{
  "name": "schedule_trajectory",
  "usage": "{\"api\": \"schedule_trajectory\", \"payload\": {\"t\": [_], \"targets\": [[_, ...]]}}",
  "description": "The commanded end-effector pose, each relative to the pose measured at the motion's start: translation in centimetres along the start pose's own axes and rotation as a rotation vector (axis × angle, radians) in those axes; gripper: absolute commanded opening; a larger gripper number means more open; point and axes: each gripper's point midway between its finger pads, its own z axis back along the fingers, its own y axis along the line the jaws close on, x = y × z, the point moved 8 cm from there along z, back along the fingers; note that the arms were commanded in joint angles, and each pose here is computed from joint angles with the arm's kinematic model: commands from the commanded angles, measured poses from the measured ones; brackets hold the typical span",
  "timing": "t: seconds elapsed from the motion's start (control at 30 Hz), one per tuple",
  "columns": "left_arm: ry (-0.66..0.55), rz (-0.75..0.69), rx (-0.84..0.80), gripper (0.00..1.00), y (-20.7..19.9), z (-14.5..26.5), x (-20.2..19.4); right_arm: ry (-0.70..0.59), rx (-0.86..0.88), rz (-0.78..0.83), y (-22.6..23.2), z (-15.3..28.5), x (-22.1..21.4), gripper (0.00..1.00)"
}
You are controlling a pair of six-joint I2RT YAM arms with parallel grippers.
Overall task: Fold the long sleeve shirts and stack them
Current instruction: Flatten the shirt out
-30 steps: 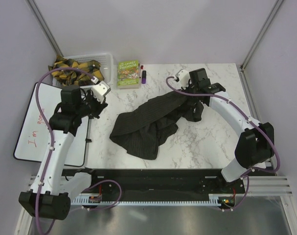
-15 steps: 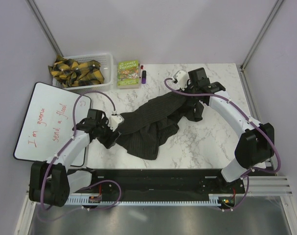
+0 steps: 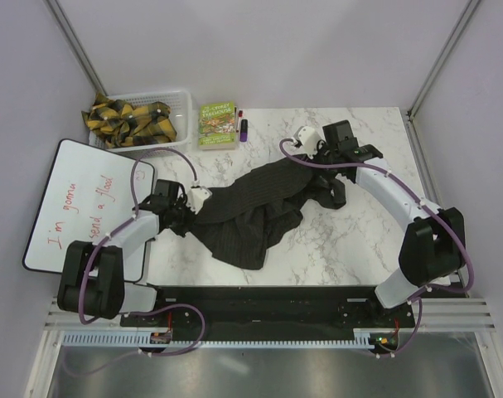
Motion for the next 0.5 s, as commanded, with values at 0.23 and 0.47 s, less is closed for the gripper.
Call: {"api": "schedule_trajectory", "payload": {"t": [0.23, 0.47], "targets": [[-0.212, 0.075, -0.065, 0.02, -0.5, 6.6, 6.0, -0.313, 0.083, 0.102, 0.4, 3.2, 4.0, 0.67], [-0.215, 0.092, -0.092, 0.02, -0.4, 7.8, 7.5, -0.293, 0.047, 0.349, 4.6, 1.2, 2.3, 0.66]]}}
